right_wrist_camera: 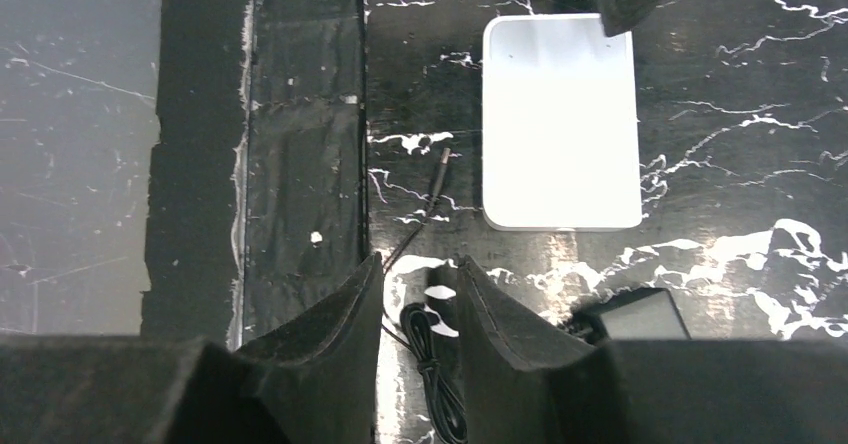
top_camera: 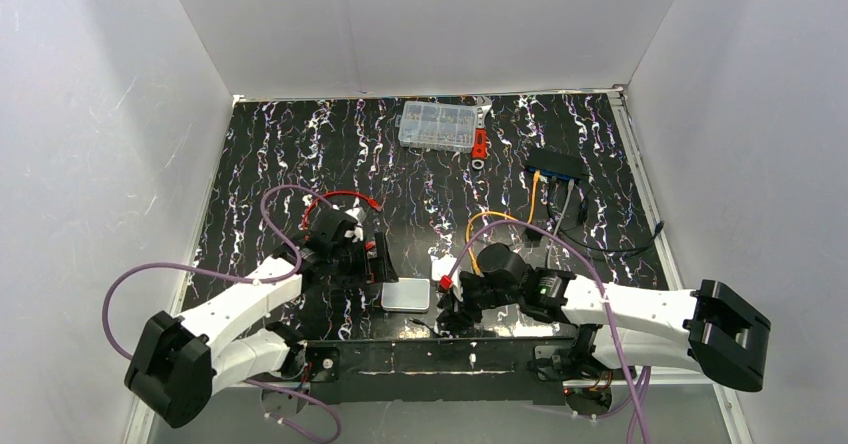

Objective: Insert the plug into the switch port
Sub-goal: Insert the connector into the switch port.

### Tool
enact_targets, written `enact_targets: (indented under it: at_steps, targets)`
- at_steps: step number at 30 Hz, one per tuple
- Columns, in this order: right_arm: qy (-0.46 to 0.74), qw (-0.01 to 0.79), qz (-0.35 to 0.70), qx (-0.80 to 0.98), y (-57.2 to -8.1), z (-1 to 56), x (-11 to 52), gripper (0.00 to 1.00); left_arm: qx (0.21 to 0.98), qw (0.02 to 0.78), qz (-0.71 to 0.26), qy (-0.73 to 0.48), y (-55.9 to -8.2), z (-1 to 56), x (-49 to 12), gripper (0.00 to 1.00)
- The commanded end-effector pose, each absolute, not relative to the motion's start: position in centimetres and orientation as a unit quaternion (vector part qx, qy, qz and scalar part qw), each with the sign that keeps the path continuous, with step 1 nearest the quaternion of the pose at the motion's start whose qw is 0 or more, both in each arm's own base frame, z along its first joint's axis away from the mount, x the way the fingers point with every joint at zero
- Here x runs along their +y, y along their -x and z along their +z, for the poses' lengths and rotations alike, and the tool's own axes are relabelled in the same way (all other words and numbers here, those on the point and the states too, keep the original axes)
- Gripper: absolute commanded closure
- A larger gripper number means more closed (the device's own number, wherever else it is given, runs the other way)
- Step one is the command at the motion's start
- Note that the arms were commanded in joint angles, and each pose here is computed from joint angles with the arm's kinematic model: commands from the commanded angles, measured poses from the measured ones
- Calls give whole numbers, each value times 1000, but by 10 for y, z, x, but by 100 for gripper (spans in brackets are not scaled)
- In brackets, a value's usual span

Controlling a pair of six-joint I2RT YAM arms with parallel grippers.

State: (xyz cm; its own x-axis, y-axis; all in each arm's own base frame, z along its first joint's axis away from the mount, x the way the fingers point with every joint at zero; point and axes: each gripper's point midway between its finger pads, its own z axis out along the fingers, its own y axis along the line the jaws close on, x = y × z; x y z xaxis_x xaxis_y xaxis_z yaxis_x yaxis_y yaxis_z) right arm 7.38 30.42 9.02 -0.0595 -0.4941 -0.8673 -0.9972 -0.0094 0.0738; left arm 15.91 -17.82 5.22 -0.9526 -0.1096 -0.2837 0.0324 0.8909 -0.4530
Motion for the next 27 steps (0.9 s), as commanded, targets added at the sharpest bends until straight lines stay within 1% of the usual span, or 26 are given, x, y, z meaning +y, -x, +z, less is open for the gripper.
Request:
enact_targets:
  at_steps: [1,9,18,27]
  targets:
    - [586,340,407,613,-64,99,316,60,958,179,-224,29,-162,61,-170,0]
    - [580,377,376,616,-66,86,327,55,950,205,-234,37,-164,67,-167,0]
    - [597,381,363,605,-56,67,345,56,947,211,-242,32,-159,64,-166,0]
    - [586,399,328,624,-72,58,364,57,944,216,-250,26,-157,66,-166,0]
